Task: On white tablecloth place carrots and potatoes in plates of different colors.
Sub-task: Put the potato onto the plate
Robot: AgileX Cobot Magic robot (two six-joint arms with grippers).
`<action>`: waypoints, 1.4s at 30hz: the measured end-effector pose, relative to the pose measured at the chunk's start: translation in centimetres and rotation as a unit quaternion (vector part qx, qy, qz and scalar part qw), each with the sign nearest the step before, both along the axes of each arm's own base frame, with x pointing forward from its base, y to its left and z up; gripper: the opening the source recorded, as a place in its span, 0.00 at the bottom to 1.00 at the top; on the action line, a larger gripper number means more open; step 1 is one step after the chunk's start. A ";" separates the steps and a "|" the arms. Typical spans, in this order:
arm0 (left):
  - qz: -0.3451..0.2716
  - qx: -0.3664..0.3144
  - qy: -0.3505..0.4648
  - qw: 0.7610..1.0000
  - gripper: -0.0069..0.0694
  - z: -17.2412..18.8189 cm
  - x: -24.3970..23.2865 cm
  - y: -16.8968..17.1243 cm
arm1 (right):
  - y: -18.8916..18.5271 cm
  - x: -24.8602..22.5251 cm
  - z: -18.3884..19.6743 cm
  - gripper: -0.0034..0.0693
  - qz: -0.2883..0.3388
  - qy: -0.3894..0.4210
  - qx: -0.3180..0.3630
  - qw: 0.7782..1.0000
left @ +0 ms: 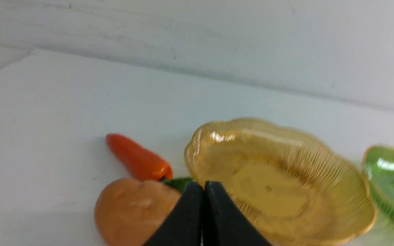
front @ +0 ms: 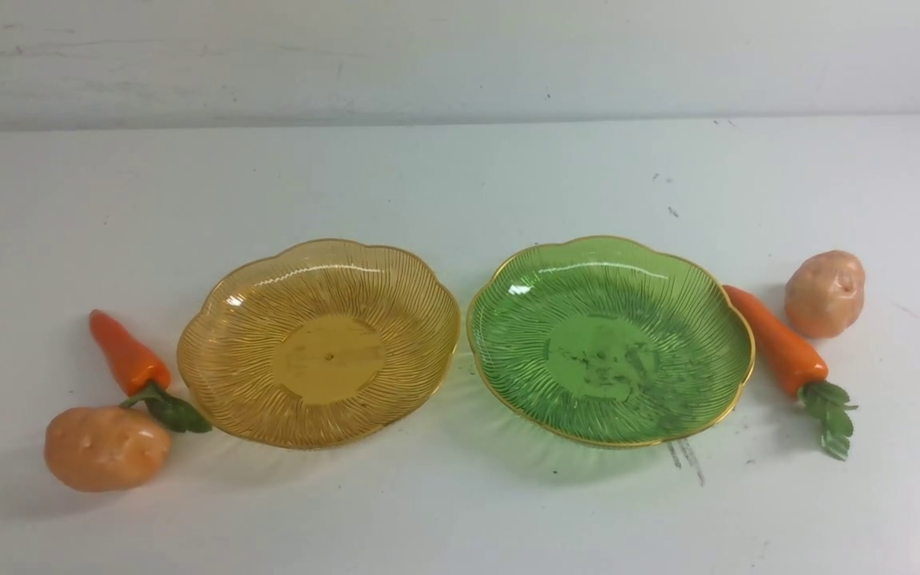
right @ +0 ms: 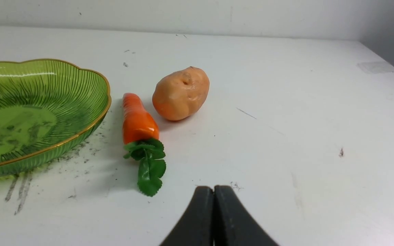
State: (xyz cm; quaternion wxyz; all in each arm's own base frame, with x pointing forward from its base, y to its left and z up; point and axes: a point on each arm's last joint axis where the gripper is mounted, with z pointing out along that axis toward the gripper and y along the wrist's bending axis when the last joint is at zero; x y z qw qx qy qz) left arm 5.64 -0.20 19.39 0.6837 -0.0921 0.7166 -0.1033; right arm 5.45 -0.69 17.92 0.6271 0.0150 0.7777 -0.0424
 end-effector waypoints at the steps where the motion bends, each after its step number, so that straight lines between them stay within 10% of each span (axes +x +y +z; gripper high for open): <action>1: 0.003 -0.016 -0.019 1.000 0.08 0.4 0.0 0.0 | 0.1 0.0 0.1 0.03 0.001 -0.008 0.011 1.000; 6: 0.034 -0.118 -0.161 0.979 0.08 2.8 -0.4 0.9 | 0.6 0.2 1.7 0.03 0.011 -0.106 0.178 0.978; 9: 0.053 -0.162 -0.280 0.945 0.08 5.6 -1.4 1.6 | 0.5 0.2 3.0 0.03 0.010 -0.179 0.324 0.929; 13: 0.034 -0.161 -0.342 0.925 0.08 11.0 -3.0 1.5 | 0.2 0.0 3.7 0.03 0.009 -0.218 0.373 0.902; 19: -0.015 -0.092 -0.185 0.978 0.08 18.4 -2.0 0.0 | 0.0 -0.1 4.1 0.03 0.008 -0.239 0.403 0.883; 23: -0.033 -0.012 0.103 0.994 0.08 19.8 2.6 -0.6 | 0.5 -0.8 7.4 0.03 0.029 -0.222 0.374 0.900; 30: -0.079 0.052 0.375 0.922 0.08 15.8 8.3 -0.9 | 1.7 0.9 15.5 0.03 0.036 0.067 0.211 0.975; 35: -0.102 0.056 0.391 0.913 0.08 15.3 9.0 -1.2 | 2.2 7.6 15.5 0.03 0.050 0.354 0.132 0.925; 42: -0.109 0.057 0.406 0.906 0.08 15.1 8.8 -1.3 | 1.9 17.4 14.9 0.03 0.018 0.452 0.108 0.885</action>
